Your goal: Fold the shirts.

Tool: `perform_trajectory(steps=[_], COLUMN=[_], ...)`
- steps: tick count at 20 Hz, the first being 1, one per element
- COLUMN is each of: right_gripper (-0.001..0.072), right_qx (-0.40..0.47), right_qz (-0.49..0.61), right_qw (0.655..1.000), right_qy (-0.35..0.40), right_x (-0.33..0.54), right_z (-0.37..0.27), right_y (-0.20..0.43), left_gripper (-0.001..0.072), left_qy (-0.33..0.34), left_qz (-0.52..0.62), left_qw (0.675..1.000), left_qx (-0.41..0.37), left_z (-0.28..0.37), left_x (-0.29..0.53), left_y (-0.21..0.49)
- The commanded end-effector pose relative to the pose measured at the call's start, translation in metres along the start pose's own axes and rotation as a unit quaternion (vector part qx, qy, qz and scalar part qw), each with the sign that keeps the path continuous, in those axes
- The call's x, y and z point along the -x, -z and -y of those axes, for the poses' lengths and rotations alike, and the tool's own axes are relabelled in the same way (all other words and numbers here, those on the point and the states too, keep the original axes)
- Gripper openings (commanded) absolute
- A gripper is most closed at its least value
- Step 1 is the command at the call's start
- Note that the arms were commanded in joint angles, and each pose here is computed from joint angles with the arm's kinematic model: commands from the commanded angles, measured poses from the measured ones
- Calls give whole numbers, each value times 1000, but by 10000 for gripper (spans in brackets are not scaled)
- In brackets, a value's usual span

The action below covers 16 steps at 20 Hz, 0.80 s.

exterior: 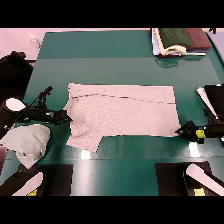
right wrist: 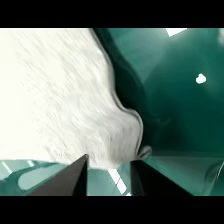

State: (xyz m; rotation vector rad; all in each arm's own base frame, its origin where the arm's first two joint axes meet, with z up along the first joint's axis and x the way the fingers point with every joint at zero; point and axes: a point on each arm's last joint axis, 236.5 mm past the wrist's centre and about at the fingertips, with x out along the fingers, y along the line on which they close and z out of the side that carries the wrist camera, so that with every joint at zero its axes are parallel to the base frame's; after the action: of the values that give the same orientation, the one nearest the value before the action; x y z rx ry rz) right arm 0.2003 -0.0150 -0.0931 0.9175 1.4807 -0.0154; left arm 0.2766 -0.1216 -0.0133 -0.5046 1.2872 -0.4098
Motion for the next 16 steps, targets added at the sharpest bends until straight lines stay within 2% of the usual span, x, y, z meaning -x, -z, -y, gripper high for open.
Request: perform_trajectory(steps=[1,2,3,5,8,12,16], right_gripper=[154,58,12,11,11,11,10], right_qx=[41,59,78,118,174,202,210], right_qz=[17,16,11,-11,-22,8,64], right_qw=[999,998,997,993,980,965,960], right_qy=[1,5,6,22,89,165,174], right_x=[-4,-4,-3,3,24,64,88], right_z=[-17,-23,-32,-41,-34,-21,-33], right_y=[-13,-14,-15,-9,2,23,12], left_gripper=[22,21,21,20,20,21,21], left_qy=[-1,0,-1,-21,-87,-73,-66], left_qz=[1,-1,-8,-23,-22,-56,-20], left_qw=[1000,1000,1000,999,995,995,997], left_qx=[-1,-1,-3,-16,-36,-39,-32], left_z=[0,0,0,-6,-22,-5,-2], left_x=[1,1,1,7,36,55,50], left_y=[-1,1,4,14,31,65,40])
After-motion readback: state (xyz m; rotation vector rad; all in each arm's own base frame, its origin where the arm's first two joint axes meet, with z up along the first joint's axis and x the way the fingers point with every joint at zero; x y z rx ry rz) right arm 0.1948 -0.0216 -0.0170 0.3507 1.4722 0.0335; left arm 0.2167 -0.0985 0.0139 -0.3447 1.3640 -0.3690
